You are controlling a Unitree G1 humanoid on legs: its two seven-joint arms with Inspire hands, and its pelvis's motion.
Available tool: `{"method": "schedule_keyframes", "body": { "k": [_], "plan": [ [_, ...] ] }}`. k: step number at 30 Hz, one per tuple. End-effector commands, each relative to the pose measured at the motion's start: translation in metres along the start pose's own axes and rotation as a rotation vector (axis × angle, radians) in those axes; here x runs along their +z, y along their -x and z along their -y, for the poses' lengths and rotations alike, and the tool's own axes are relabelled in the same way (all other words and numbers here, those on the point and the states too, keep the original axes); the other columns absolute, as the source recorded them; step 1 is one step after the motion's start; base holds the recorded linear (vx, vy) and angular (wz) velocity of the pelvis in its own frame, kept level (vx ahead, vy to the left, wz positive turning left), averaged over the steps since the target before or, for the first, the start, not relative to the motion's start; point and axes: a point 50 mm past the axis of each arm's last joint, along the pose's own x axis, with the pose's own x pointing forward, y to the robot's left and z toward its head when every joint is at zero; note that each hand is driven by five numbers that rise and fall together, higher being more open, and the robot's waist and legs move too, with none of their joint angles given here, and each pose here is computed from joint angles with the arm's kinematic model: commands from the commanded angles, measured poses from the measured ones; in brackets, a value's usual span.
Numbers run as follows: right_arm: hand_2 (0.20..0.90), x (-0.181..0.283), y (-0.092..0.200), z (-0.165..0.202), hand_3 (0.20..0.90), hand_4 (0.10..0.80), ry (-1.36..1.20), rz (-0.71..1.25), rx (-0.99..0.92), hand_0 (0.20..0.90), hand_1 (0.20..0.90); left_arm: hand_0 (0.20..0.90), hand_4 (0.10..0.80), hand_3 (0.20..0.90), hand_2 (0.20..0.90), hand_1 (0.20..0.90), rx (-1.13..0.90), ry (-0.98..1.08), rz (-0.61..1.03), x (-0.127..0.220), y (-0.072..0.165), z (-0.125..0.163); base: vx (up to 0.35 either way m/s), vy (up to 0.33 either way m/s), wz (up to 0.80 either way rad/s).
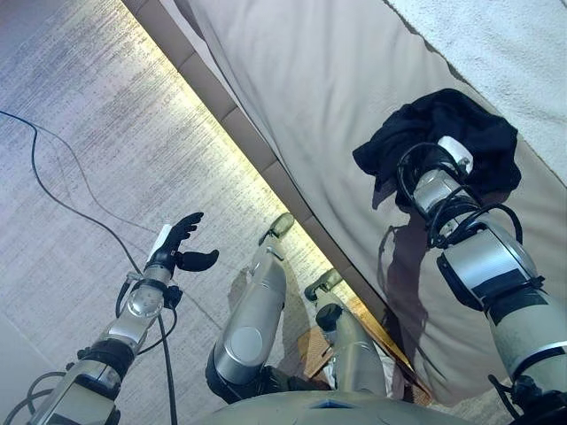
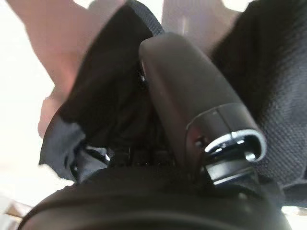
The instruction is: Pick up the clothes from the bed and place them into the basket
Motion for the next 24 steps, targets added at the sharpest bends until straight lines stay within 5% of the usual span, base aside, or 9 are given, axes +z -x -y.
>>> {"method": "schedule_keyframes", "body": {
  "k": [1, 14, 24],
  "plan": [
    [0.300, -0.061, -0.013, 0.016, 0.200, 0.100, -0.003, -0.229, -0.039, 0.300, 0.300, 0.900, 0.800, 0.900, 0.900, 0.900, 0.001, 0.008, -0.007, -0.006, 0.008, 0.000, -0.037, 0.006, -0.02],
    [0.300, -0.051, -0.020, 0.022, 0.200, 0.100, -0.832, 0.031, -0.029, 0.300, 0.300, 0.900, 0.800, 0.900, 0.900, 0.900, 0.003, -0.023, -0.056, -0.020, 0.016, -0.002, -0.015, -0.018, -0.05],
    [0.300, -0.046, -0.010, 0.015, 0.200, 0.100, -1.577, 0.320, 0.153, 0.300, 0.300, 0.900, 0.800, 0.900, 0.900, 0.900, -0.041, -0.003, -0.189, -0.065, 0.052, 0.034, 0.055, 0.079, -0.09]
  ]
}}
